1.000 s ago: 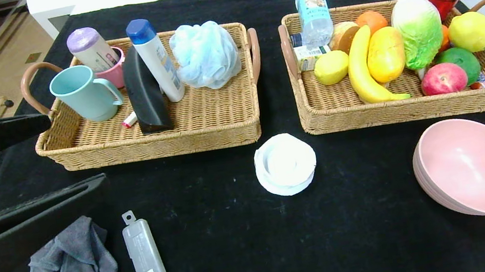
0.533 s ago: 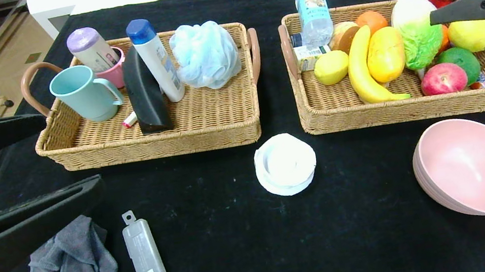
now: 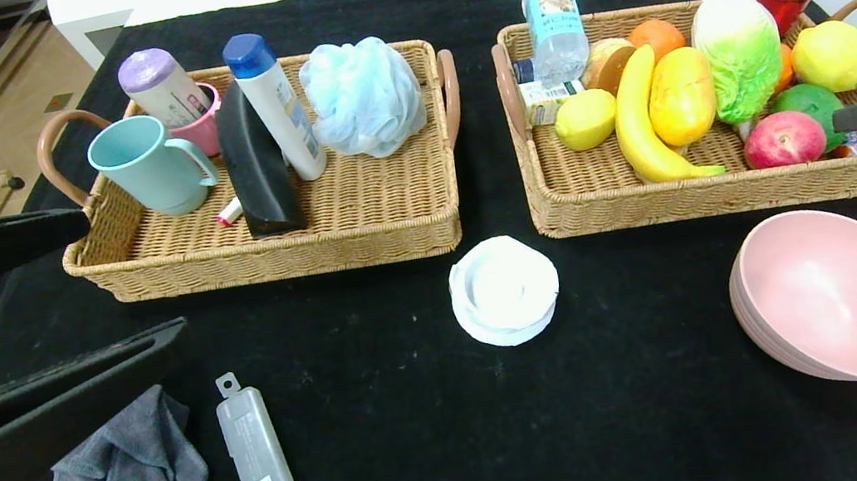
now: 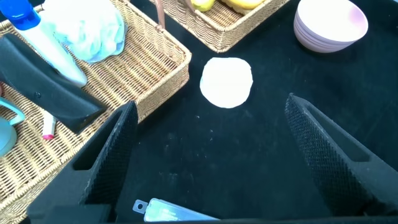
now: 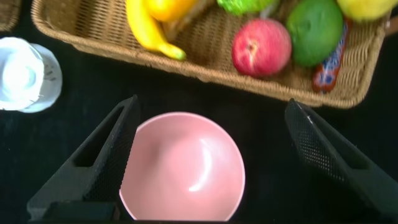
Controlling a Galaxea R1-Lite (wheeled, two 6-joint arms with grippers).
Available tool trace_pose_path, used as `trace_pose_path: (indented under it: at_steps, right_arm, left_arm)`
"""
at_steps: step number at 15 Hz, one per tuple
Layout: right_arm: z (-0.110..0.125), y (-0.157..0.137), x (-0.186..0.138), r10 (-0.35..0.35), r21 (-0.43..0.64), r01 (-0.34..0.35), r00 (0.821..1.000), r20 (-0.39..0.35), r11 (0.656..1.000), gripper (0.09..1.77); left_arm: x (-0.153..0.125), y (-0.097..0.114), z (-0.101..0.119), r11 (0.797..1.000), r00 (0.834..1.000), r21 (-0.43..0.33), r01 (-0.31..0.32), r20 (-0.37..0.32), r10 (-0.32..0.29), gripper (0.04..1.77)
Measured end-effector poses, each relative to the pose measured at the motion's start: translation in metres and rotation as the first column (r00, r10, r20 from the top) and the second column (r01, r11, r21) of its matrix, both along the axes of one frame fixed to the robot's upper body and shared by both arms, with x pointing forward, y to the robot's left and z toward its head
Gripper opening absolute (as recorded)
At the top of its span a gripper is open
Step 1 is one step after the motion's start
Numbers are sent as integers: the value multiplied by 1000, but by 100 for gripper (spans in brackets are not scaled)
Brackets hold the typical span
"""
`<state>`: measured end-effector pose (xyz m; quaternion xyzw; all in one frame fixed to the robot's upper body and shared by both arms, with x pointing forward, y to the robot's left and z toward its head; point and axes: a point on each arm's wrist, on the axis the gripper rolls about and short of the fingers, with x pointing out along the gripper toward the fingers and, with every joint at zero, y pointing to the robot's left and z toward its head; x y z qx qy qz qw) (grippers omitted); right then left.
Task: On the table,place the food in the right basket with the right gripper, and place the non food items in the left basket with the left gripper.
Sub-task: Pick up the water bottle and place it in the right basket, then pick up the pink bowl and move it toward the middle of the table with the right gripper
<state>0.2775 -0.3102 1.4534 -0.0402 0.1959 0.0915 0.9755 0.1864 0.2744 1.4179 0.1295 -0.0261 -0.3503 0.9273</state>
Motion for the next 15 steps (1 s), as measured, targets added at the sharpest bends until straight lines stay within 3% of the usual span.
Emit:
trace_pose_path:
  at_steps: [5, 9, 15]
  right_arm:
    - [-10, -11, -3, -79, 50, 84, 993, -91, 995, 170]
    - [-22, -20, -6, -131, 56, 145, 972, -196, 988, 170]
    - [-47, -39, 0, -116, 144, 167, 943, -312, 975, 170]
  left_arm:
    - [0, 0, 0, 1000, 1000, 0, 0, -1, 0, 172]
    - [0, 0, 0, 1000, 1000, 1, 1, -3, -1, 172]
    - [0, 0, -1, 1000, 1000, 2, 6, -4, -6, 172]
